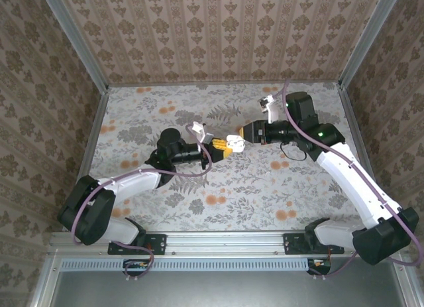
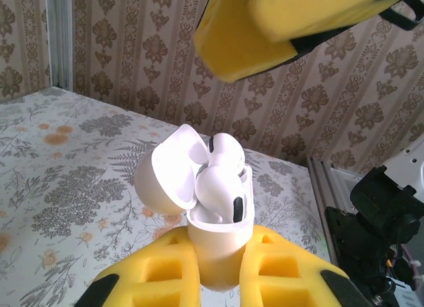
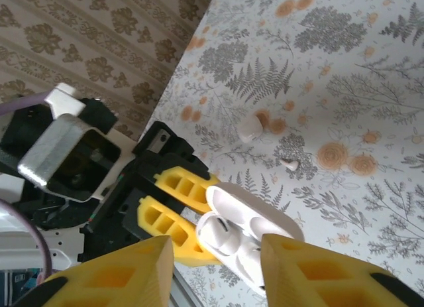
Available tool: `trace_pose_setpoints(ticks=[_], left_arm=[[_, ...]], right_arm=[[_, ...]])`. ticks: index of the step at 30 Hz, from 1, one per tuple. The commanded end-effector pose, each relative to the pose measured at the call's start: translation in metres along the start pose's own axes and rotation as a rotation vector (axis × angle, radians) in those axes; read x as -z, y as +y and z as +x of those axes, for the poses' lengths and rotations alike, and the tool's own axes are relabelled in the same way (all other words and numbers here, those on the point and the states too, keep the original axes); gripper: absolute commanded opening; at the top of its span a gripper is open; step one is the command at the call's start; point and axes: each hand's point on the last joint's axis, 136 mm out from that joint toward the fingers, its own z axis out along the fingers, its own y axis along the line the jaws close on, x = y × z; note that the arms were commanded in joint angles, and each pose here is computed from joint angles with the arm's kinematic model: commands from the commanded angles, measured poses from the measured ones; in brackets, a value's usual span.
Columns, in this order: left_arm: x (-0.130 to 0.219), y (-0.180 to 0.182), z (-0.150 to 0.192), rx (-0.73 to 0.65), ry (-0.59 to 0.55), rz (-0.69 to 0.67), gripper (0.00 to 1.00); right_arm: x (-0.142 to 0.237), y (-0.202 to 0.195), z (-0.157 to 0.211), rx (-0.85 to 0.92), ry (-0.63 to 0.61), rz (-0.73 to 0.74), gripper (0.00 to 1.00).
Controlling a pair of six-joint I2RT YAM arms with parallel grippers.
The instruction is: Insert the wireless bluetooth earbuds into the charging case
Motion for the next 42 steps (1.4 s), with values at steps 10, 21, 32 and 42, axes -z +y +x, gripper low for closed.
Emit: trace_pose_setpoints(ticks=[10, 21, 32, 42], left_arm=[[0.003, -0.012, -0.018, -0.12, -0.058, 0.013, 0.0], [0.003, -0.012, -0.017, -0.129, -0.058, 0.011, 0.0], [0.003, -0.014, -0.008, -0.135, -0.036, 0.007, 0.0], [0.002, -0.018, -0.007, -0.152, -0.02, 0.013, 0.0]], right_arm=[[-0.019, -0.021, 0.03, -0.035, 0.099, 0.083, 0.2], [-0.02, -0.026, 0.05, -0.003, 0.149, 0.157, 0.1], [0.014, 0.01, 0.018, 0.084, 0.002, 0.147, 0.13], [-0.013, 0.035, 0.041, 0.177, 0.116, 0.099, 0.13]])
